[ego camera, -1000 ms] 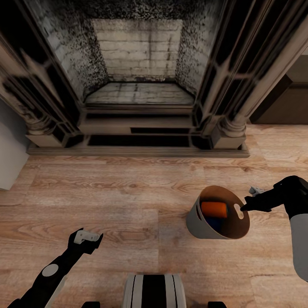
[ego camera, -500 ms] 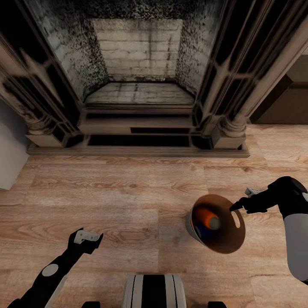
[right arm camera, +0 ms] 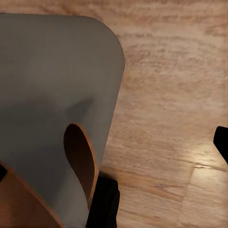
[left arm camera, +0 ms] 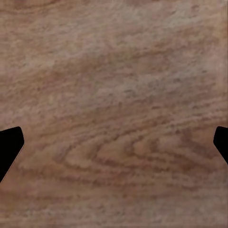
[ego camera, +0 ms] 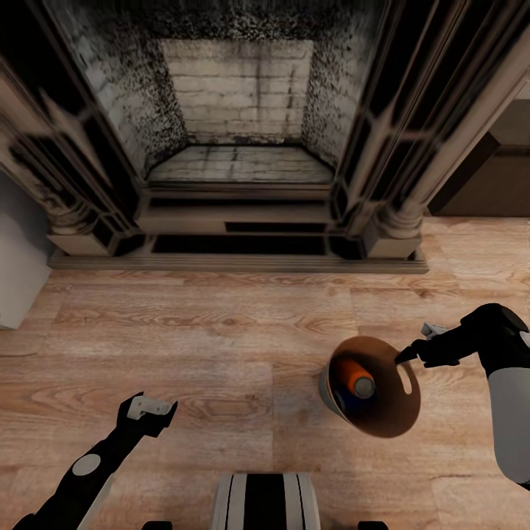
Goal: Put the three can of soda from the living room inside the tash can in the kitchen.
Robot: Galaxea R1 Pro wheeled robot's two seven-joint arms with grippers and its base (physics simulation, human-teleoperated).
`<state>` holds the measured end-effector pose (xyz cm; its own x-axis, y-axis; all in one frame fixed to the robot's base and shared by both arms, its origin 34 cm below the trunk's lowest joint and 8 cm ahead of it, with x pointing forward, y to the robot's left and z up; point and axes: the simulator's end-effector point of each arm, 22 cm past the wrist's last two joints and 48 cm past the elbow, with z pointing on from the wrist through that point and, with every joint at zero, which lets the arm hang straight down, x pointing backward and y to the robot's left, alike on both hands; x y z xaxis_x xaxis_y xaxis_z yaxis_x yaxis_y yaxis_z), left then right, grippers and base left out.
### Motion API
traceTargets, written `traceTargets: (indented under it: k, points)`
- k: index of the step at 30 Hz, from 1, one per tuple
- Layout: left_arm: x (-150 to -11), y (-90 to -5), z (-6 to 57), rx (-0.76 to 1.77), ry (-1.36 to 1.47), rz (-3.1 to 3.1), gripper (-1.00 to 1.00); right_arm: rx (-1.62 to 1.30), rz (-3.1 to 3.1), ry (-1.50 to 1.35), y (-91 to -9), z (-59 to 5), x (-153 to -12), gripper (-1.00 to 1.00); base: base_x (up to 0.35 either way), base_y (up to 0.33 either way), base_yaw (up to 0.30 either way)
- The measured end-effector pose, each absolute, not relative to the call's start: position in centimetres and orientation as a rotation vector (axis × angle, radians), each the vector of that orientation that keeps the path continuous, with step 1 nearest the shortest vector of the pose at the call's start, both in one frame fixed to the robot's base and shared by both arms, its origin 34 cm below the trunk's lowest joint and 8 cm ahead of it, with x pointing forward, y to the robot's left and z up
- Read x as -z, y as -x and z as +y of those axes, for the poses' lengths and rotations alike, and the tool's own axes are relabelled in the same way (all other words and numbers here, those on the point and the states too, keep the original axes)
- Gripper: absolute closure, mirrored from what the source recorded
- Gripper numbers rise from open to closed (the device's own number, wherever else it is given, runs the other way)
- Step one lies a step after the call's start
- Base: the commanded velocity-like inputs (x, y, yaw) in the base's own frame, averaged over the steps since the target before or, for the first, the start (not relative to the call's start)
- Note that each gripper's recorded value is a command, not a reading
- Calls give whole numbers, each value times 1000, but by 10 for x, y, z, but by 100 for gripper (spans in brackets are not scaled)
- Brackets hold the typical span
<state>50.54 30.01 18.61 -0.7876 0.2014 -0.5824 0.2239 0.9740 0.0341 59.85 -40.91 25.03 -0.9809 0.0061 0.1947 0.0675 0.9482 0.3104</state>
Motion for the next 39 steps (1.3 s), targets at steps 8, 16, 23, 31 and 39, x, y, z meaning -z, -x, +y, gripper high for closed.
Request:
traceTargets:
  k: [8,16,23,31,39]
  points:
    - [-201,-515,300,43,-302,2471,-100,477,-2941,45,-606,-408,-268,-100,0,0,0]
    - [-215,-524,300,37,-303,2440,-100,480,-2973,35,-613,-407,-285,-100,0,0,0]
    - [-228,-531,300,30,-304,2415,-100,481,-3000,25,-619,-407,-300,-100,0,0,0]
    - [-243,-540,300,25,-302,2384,-100,480,-3029,15,-624,-407,-317,-100,0,0,0]
    - [-260,-549,301,18,-298,2350,-100,481,-3064,-18,-629,-407,-335,-100,0,0,0]
